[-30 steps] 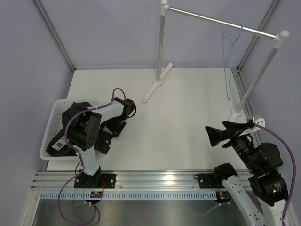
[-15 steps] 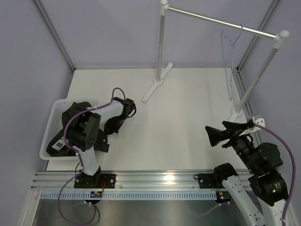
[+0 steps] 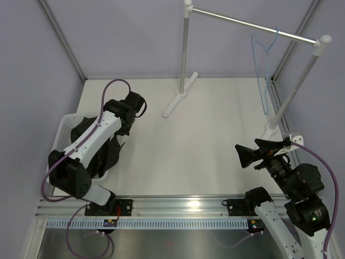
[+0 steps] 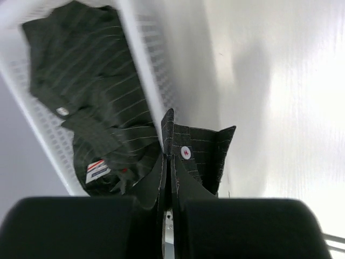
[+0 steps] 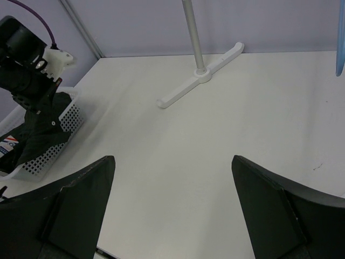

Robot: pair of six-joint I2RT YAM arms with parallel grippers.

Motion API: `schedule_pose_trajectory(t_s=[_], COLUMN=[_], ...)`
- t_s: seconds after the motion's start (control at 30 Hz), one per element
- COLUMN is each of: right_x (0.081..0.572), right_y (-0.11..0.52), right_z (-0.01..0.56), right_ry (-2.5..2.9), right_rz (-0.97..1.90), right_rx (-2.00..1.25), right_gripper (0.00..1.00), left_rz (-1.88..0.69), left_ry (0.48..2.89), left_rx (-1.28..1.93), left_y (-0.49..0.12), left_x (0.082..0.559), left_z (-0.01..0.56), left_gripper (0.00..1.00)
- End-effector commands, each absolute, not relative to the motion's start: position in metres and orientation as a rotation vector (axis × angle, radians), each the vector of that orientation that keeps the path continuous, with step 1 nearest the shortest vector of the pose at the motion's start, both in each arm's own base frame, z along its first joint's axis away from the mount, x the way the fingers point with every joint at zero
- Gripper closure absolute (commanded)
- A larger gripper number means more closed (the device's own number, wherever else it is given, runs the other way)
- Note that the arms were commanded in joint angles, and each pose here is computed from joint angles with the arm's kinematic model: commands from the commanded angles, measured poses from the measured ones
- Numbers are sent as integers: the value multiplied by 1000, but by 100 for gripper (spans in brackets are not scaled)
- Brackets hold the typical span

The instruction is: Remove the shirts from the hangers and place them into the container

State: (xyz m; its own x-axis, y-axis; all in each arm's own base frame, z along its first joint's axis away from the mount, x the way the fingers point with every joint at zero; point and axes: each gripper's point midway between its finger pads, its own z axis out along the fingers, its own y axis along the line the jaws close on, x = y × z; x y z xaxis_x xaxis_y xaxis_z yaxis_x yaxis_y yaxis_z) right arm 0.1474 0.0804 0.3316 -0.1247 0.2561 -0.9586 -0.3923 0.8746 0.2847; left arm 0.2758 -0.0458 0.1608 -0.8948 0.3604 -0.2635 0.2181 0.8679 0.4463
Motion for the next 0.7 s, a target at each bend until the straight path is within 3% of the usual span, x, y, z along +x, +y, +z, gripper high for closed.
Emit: schedule_pose_trajectory(t_s=[0.0,0.27,0.67], right_x=[147,145,138], right_y=[85,86,83], right_z=[339,341,344], right_ry=[1578,1575,1541], right_rz=[577,586,586], right_rx=[-131,-140,-143], right_gripper=[0,0,1], left_rz=[697,1002,841], left_ry=[2626,2429,2252], left_rx=[281,-238,-752], left_y=[-15,72,134], left_x=[278,271,266], left_z=[192,211,168], left_gripper=[100,100,99])
